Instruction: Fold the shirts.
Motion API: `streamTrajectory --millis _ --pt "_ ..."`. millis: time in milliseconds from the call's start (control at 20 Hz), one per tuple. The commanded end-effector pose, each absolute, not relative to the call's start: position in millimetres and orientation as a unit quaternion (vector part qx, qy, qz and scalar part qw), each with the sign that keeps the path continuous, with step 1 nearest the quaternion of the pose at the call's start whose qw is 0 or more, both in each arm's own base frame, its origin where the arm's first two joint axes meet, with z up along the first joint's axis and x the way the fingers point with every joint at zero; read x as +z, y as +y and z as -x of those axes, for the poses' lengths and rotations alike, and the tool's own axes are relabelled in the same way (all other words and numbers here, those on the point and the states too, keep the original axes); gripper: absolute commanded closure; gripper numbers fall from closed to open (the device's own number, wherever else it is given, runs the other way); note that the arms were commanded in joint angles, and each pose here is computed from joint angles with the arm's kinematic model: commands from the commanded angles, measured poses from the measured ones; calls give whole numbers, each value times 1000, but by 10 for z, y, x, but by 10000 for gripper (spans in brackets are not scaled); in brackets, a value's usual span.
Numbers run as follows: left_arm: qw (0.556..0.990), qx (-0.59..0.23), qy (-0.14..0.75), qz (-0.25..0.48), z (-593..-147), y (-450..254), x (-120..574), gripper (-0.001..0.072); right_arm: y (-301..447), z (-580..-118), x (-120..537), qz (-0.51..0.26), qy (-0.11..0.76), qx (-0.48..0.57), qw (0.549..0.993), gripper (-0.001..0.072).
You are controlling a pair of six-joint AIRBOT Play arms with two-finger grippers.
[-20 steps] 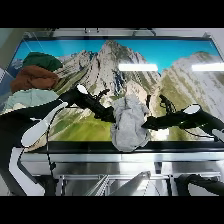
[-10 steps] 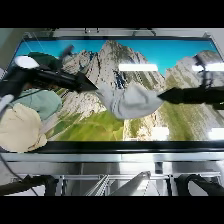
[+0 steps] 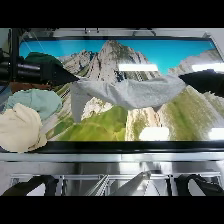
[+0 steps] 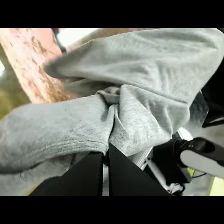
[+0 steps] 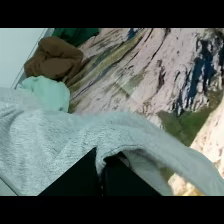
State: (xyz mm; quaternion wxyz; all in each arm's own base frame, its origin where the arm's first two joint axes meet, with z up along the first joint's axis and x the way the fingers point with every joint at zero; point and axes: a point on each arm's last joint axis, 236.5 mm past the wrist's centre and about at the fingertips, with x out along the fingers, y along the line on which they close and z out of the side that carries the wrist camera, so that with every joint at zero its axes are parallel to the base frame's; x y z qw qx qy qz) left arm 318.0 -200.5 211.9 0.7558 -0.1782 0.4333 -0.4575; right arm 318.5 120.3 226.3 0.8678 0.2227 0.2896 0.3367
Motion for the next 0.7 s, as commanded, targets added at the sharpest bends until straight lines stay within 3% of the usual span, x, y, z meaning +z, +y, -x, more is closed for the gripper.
streamTrajectory --millis 0,200,400,550,650 --pt "772 -410 465 141 -3074 -1767 1988 690 1148 -3132 2199 -219 307 322 869 698" --pt "790 -380 461 136 -3027 -1570 2057 689 1232 -3052 2213 -234 319 337 854 697" --pt "771 -413 474 102 -2553 -1650 2184 688 1471 -2691 2479 -234 303 396 835 697" --pt "773 -423 465 90 -2246 -1734 2352 680 1520 -2469 2720 -205 258 395 858 697" --pt "773 -428 461 88 -2231 -1780 2368 679 1412 -2592 2755 -198 237 362 879 697"
